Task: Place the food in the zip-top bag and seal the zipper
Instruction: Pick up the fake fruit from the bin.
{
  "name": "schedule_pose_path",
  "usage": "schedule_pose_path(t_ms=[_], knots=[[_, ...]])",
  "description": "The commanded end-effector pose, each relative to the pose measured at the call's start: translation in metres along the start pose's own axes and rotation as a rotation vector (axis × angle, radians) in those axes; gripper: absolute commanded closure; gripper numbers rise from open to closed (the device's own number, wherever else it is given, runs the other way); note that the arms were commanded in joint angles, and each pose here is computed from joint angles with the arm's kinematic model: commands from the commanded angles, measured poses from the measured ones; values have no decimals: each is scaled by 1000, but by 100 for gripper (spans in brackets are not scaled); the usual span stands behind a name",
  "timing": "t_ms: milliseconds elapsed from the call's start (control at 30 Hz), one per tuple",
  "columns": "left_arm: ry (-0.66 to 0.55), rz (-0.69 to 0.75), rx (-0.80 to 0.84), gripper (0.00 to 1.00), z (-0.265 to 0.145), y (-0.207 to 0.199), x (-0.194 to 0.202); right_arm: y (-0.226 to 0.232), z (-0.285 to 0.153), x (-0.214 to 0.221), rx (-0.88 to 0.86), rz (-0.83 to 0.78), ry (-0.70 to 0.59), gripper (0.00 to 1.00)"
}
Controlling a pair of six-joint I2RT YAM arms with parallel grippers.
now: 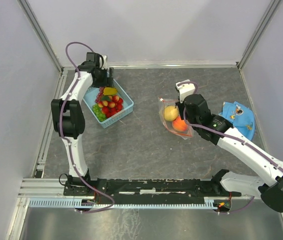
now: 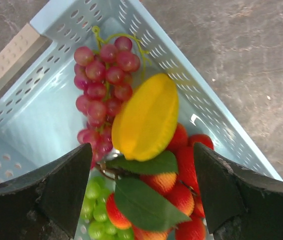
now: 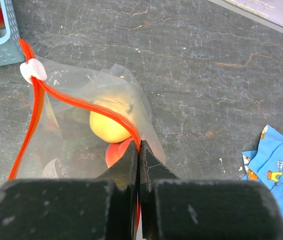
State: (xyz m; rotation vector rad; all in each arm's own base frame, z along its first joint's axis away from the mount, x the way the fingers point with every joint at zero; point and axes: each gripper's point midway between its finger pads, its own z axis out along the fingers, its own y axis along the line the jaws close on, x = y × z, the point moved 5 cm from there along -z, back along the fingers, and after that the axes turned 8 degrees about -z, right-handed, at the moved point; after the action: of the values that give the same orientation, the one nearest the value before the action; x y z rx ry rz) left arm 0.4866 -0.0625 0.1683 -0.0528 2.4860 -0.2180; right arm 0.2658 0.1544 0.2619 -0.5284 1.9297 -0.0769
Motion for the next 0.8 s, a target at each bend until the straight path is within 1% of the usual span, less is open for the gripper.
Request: schedule_pose_path(t_ms=[0, 100, 167, 267, 333, 633, 767], knots=[[31, 82, 71, 13, 20, 3, -7, -1, -1, -14, -8, 37, -63, 98], [48, 73, 118, 18, 33, -1, -5, 0, 1, -11, -7, 34, -55, 98], [51, 69, 130, 21, 37, -3, -5, 1, 3, -10, -8, 31, -51, 98], [65, 71, 146, 28, 41, -4, -1, 3, 5, -9, -13, 28, -43, 98], [70, 70, 151, 31, 43, -4, 0, 4, 7, -7, -15, 29, -37, 98], [138, 39, 170, 30, 66, -4, 19, 7, 12, -4, -18, 22, -24, 98], [166, 39, 149, 29, 73, 1, 27, 9, 15, -3, -20, 21, -19, 98]])
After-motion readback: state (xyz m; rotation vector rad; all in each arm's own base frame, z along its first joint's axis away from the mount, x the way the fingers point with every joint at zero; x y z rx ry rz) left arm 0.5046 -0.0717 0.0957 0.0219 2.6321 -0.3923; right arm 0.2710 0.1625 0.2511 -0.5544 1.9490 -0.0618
